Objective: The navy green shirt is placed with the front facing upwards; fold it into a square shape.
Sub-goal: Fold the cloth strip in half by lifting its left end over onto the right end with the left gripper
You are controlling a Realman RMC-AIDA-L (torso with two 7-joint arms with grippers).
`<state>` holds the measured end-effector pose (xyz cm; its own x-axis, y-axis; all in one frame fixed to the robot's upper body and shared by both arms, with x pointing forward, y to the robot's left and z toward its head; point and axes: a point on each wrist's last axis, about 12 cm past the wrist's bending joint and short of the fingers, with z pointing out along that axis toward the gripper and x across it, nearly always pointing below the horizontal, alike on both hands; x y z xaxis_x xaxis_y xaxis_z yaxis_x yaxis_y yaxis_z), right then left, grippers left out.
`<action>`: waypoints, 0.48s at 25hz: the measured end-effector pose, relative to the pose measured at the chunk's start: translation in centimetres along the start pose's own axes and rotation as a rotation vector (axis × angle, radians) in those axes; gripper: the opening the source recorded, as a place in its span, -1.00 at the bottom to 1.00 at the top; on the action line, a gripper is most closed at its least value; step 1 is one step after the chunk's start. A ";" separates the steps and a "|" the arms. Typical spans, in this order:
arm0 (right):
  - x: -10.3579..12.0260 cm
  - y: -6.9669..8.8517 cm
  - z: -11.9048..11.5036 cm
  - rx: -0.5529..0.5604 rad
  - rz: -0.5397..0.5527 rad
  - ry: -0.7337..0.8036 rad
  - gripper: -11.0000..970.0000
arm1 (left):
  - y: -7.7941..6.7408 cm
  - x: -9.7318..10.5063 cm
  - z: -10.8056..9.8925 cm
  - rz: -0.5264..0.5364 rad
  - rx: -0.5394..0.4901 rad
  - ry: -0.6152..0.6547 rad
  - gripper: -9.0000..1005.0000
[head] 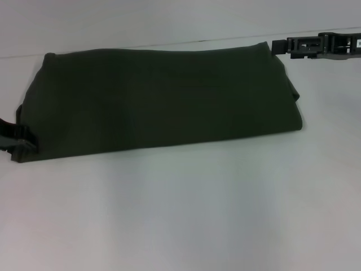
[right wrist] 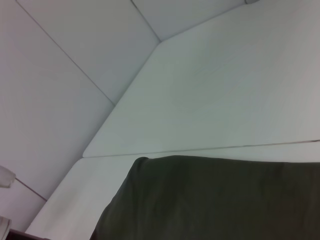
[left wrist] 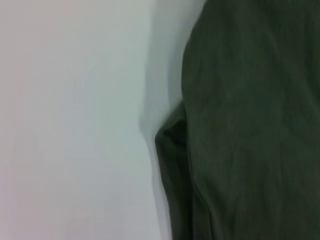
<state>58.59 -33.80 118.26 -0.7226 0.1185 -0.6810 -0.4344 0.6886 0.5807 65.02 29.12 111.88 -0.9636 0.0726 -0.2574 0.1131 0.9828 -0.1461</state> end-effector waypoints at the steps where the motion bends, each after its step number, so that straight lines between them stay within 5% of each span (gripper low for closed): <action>1: 0.0 0.0 0.0 0.000 0.002 -0.001 0.91 | -0.1 0.0 0.1 0.010 -0.009 -0.001 0.24; 12: -0.2 0.0 -0.1 -0.002 0.010 -0.010 0.91 | -0.2 -0.1 -0.1 0.029 -0.029 0.017 -0.63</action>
<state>58.71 -33.88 118.47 -0.7214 0.1324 -0.6798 -0.4284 0.6860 0.5882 65.02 28.89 112.02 -0.9639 0.1040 -0.2453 0.1345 0.9846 -0.1112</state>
